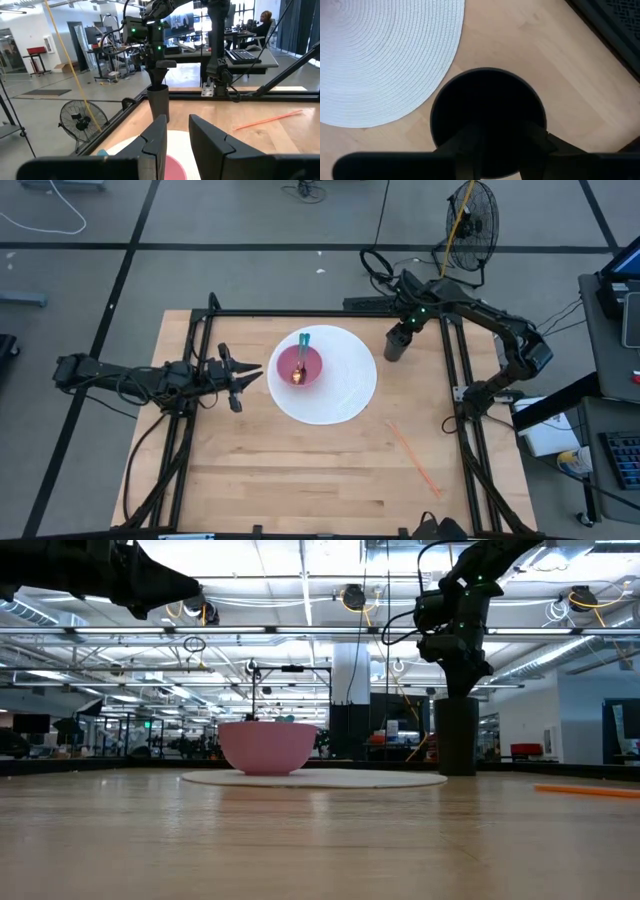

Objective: Pick & Place Utensil
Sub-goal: Put the black cup on the white mat, then put the black cup on the white mat to the right of the pink plate

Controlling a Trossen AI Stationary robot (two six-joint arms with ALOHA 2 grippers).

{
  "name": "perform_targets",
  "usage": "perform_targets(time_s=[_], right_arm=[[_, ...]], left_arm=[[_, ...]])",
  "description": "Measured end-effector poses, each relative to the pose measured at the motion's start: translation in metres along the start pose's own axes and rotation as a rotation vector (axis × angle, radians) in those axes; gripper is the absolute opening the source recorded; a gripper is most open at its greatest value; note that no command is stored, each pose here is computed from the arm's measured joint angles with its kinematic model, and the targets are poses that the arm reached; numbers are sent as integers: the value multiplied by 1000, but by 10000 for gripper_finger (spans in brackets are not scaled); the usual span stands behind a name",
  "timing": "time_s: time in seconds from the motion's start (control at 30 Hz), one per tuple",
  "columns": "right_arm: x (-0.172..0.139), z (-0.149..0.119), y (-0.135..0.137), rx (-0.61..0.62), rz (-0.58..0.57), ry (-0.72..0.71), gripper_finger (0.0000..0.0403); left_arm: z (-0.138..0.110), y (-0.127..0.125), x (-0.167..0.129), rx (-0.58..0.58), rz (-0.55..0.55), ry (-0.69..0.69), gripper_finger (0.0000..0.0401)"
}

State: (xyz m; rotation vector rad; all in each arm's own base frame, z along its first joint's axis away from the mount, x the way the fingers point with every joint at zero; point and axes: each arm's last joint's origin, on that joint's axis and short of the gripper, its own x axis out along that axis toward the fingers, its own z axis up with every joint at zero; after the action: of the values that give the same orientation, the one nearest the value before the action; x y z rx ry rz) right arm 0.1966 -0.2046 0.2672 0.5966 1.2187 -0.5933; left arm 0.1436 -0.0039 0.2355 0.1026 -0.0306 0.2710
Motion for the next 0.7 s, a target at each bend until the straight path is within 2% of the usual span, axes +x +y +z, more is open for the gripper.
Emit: perform_targets(time_s=[0.37,0.43,0.53,0.7], right_arm=[[-25,-8,3,-15,-8,-104,80],[-31,-10,2,-9,-48,-125,80],[-31,-12,1,0,-102,-112,80],[-25,-10,0,18,-103,-75,83]], left_arm=[[0,1,0,4,25,2,88],[0,1,0,4,25,2,88],[1,1,0,1,26,-3,88],[1,1,0,-2,26,-6,88]])
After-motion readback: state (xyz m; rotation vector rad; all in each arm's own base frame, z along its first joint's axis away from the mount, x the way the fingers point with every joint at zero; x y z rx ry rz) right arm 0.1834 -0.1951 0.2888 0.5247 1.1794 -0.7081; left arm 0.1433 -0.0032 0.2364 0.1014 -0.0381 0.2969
